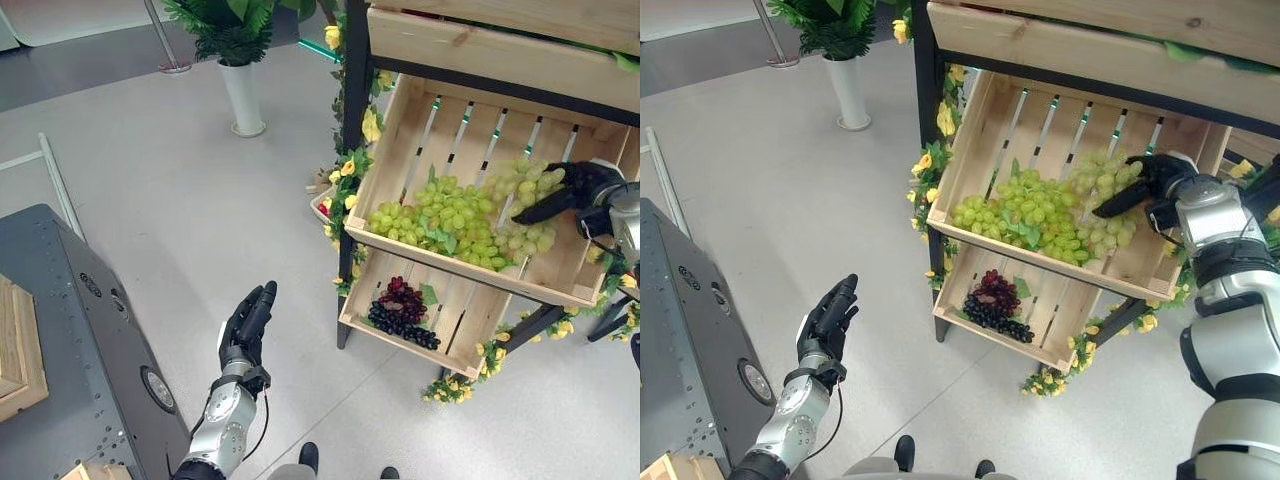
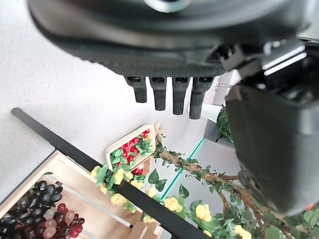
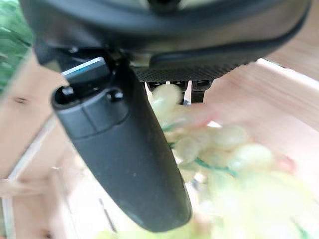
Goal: Pick up the fruits from the basket on one side to the basket on the other side
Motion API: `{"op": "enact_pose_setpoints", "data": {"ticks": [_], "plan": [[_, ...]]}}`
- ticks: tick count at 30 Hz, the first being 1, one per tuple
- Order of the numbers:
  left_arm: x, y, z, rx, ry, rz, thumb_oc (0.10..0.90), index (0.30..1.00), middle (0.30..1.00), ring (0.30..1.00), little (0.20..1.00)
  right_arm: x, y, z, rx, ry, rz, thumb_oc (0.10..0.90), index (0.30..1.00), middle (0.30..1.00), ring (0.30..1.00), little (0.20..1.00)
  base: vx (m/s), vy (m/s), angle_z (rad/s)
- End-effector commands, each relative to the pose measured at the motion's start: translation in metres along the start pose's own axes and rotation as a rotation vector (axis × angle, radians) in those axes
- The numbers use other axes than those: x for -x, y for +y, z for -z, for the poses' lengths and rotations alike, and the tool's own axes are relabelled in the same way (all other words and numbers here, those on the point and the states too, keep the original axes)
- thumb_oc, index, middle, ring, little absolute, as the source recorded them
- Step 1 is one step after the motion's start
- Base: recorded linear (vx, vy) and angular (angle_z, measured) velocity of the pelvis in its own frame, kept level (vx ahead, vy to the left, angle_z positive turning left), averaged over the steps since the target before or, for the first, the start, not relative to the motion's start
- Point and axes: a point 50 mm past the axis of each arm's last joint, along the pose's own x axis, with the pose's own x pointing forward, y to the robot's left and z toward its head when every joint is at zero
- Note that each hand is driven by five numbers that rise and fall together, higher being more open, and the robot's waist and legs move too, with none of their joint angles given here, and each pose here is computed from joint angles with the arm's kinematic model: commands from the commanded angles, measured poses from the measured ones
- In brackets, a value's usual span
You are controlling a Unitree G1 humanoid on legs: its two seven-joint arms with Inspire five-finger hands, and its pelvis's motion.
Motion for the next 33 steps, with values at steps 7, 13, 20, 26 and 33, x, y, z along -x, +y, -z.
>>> {"op": "enact_pose_setpoints", "data": {"ticks": [7, 13, 20, 26, 33], "plan": [[-0.004, -0.025, -0.037, 0.029, -0.196, 0.110, 0.800, 0.900, 0.900, 0.900, 0.900, 0.055, 0.036, -0.048, 0.032, -0.559, 0.236, 0.800, 0.900, 0.900, 0.900, 0.900, 0.01, 0.006, -0.04], [-0.007, -0.026, -0.041, 0.030, -0.204, 0.084, 0.800, 0.900, 0.900, 0.900, 0.900, 0.081, 0.059, -0.035, 0.069, -0.640, 0.218, 0.800, 0.900, 0.900, 0.900, 0.900, 0.02, -0.004, -0.12], [-0.004, -0.025, -0.041, 0.028, -0.201, 0.079, 0.800, 0.900, 0.900, 0.900, 0.900, 0.113, 0.072, -0.034, 0.055, -0.769, 0.156, 0.800, 0.900, 0.900, 0.900, 0.900, 0.02, 0.001, -0.11], [0.000, -0.028, -0.035, 0.039, -0.198, 0.076, 0.800, 0.900, 0.900, 0.900, 0.900, 0.143, 0.086, -0.040, 0.034, -0.958, 0.165, 0.800, 0.900, 0.900, 0.900, 0.900, 0.01, 0.006, -0.10], [0.003, -0.032, -0.029, 0.052, -0.179, 0.061, 0.800, 0.900, 0.900, 0.900, 0.900, 0.171, 0.108, -0.046, 0.030, -1.164, 0.161, 0.800, 0.900, 0.900, 0.900, 0.900, 0.00, 0.001, -0.01]]}}
